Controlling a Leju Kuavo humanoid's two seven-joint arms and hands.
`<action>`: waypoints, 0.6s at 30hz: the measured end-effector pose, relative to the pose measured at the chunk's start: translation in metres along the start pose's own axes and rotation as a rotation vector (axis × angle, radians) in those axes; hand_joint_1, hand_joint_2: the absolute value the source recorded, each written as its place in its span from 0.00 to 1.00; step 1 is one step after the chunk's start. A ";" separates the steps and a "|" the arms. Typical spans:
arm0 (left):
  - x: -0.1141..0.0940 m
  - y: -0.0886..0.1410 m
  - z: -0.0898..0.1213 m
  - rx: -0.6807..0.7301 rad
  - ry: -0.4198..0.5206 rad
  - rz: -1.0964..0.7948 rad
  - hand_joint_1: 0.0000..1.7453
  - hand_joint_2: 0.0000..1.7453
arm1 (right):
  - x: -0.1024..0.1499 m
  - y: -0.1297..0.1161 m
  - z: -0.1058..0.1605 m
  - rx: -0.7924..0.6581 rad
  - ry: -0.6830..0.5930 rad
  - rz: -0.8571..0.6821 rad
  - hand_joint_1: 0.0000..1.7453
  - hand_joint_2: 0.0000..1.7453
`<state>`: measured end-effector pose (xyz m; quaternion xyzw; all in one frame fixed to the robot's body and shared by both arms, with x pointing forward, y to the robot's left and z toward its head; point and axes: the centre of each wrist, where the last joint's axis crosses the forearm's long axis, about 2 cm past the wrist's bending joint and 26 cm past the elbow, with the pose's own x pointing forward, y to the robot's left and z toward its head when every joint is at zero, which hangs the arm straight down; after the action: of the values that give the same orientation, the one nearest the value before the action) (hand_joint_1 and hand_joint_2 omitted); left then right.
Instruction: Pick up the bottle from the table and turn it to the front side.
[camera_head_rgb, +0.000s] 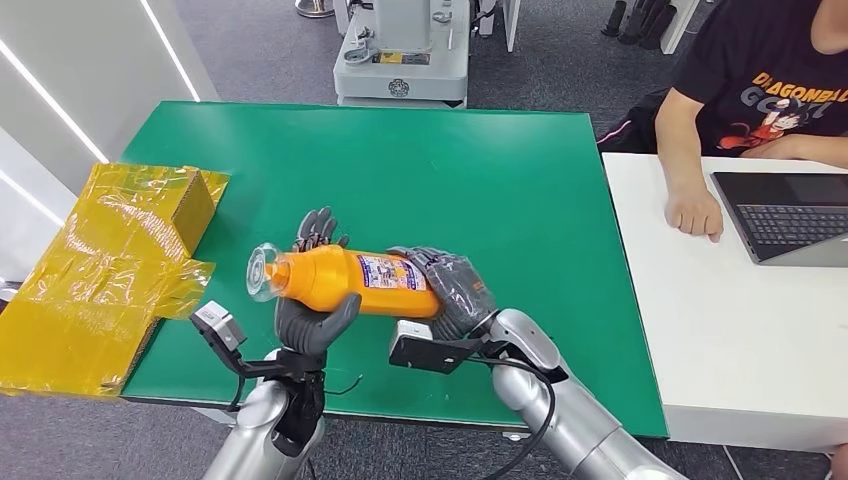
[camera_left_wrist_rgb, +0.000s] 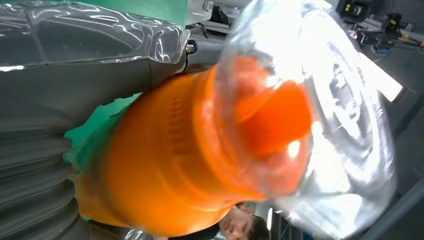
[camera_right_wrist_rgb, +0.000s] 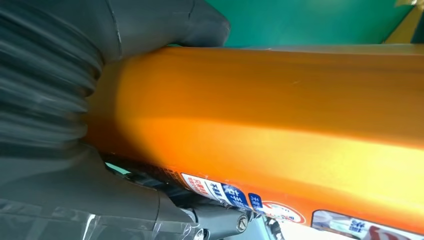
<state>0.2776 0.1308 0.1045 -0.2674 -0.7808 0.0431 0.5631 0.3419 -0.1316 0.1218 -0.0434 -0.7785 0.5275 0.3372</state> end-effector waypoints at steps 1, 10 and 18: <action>0.000 0.000 0.000 0.001 0.000 0.004 0.00 1.00 | 0.000 0.000 0.000 0.008 -0.002 0.001 1.00 1.00; 0.000 0.002 0.001 0.005 -0.001 0.015 0.00 1.00 | 0.000 -0.001 -0.001 0.040 -0.007 0.005 1.00 1.00; 0.000 0.003 0.003 0.018 0.010 0.012 0.00 1.00 | 0.000 -0.001 -0.001 0.076 0.002 0.021 1.00 1.00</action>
<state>0.2761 0.1342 0.1017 -0.2672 -0.7759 0.0525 0.5690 0.3431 -0.1309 0.1229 -0.0392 -0.7571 0.5603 0.3337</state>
